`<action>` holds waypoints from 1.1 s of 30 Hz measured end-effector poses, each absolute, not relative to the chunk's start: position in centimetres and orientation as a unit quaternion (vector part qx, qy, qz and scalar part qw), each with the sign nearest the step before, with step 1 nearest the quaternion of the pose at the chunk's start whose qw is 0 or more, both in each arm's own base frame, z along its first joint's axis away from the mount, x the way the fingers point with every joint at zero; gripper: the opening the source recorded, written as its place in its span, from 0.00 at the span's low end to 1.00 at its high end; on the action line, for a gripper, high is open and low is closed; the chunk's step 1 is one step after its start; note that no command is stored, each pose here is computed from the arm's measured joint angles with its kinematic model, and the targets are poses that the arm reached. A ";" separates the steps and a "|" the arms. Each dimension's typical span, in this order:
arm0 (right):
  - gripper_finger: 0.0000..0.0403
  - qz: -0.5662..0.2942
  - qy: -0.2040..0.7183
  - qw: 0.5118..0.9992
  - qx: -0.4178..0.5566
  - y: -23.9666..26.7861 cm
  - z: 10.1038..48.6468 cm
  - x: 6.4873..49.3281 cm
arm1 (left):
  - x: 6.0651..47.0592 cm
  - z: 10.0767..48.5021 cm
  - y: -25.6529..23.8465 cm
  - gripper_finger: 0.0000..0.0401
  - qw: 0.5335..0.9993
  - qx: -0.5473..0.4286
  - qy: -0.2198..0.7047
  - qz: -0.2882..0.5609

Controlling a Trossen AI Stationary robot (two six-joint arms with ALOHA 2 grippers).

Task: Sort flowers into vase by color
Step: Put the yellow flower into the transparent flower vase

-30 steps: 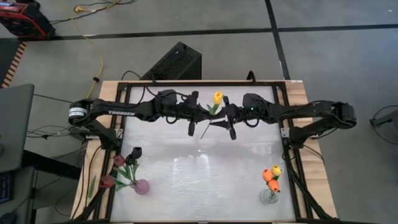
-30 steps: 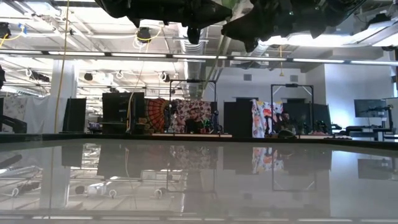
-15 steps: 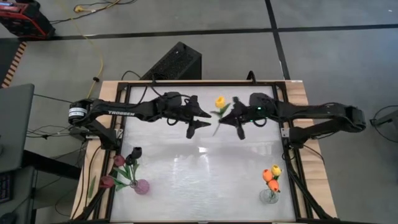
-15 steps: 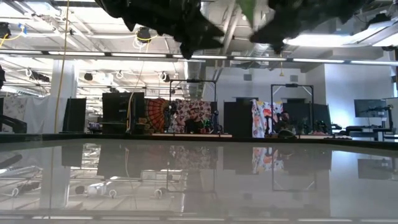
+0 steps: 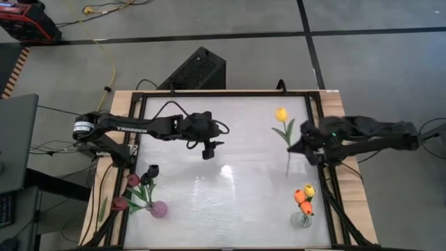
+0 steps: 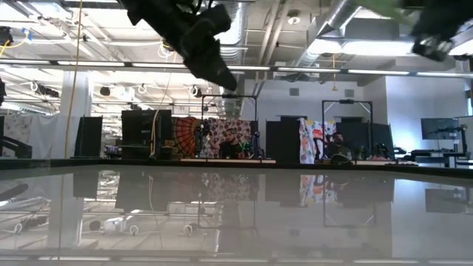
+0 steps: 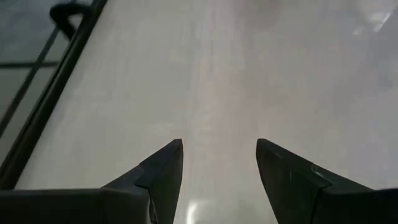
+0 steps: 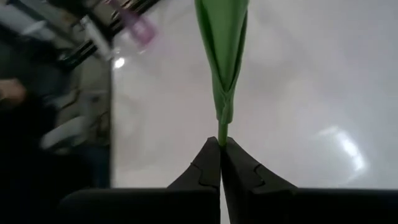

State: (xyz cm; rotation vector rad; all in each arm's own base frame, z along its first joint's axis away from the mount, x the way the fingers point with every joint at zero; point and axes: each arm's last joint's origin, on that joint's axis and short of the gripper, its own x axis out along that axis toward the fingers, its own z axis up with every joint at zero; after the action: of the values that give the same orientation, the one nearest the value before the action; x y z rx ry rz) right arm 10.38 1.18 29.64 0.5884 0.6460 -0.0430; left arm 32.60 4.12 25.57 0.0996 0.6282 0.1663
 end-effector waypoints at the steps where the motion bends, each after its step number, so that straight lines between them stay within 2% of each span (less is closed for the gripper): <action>1: 0.07 -0.010 0.320 0.900 0.295 1.6 29.6 10.1 | 32.4 25.5 4.0 0.48 0.942 0.054 0.321 0.088; 6: 0.07 0.042 0.324 0.884 0.333 4.0 30.0 9.0 | 31.5 25.6 3.1 0.48 0.931 0.077 0.345 0.093; 14: 0.06 0.030 0.311 0.903 0.296 6.3 29.5 7.1 | 29.9 26.7 2.8 0.48 0.945 0.064 0.305 0.102; 25: 0.06 0.171 0.285 0.906 0.262 8.9 30.3 4.5 | 29.9 26.9 2.8 0.48 0.957 0.027 0.266 0.114; 33: 0.06 0.233 0.255 0.922 0.177 10.9 30.0 2.3 | 30.3 27.7 2.8 0.48 0.969 0.009 0.220 0.117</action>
State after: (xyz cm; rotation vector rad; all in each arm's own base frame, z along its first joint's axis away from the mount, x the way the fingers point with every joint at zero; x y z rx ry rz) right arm 2.25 10.95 30.02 0.3627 0.5228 0.4795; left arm 30.29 2.76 27.70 0.0172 0.4438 0.2364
